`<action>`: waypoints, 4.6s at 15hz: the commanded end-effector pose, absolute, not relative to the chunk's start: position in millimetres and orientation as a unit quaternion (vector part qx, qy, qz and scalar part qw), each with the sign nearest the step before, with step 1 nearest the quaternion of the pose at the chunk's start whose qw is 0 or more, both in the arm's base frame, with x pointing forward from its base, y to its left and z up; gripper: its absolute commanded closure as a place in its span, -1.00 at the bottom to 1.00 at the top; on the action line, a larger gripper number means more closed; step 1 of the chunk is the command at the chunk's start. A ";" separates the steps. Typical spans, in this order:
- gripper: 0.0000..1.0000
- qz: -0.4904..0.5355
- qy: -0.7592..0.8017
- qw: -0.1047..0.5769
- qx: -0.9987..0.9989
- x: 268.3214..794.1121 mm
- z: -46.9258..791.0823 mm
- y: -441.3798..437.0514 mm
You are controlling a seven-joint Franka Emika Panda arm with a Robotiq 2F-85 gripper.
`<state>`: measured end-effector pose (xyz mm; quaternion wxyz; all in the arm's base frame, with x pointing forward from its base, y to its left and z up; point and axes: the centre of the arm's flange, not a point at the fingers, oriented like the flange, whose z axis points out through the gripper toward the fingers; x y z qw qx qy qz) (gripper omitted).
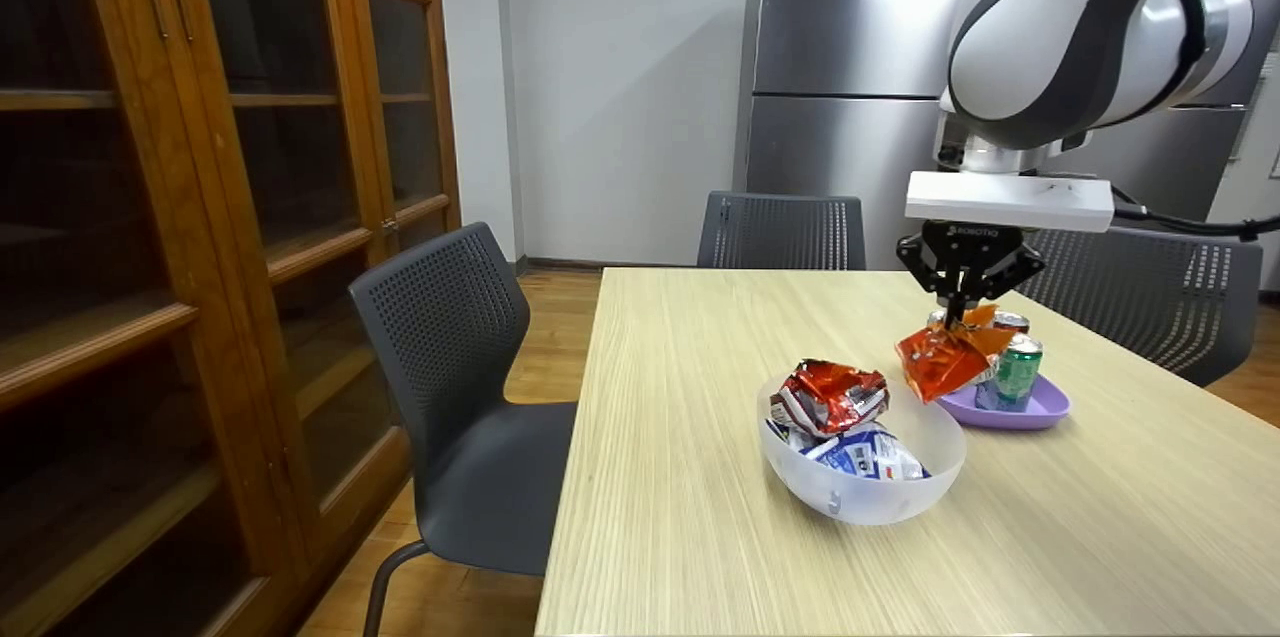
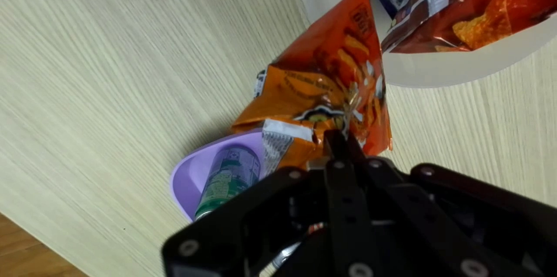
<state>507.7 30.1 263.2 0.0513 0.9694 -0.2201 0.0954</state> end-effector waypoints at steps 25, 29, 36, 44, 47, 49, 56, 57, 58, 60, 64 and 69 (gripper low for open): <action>1.00 0.036 -0.155 0.040 0.986 457.1 233.9 98.8; 1.00 0.022 -0.153 0.039 0.987 454.9 225.2 101.3; 1.00 -0.001 -0.154 0.036 0.987 454.3 212.3 100.9; 0.04 0.003 -0.153 0.034 0.988 454.3 219.3 94.5; -0.43 0.009 -0.154 0.030 0.988 455.9 226.5 90.5; -0.73 0.013 -0.155 0.026 0.987 457.4 231.9 87.4; -1.00 0.021 -0.151 0.022 0.988 461.5 240.6 80.5; -1.00 0.020 -0.150 0.022 0.988 461.9 240.7 79.8; -1.00 0.020 -0.149 0.021 0.988 462.2 240.9 79.1; -1.00 0.020 -0.148 0.021 0.989 462.7 241.4 78.1; -1.00 0.023 -0.148 0.020 0.989 463.3 243.3 76.4; -1.00 0.032 -0.142 0.016 0.989 464.2 251.3 77.7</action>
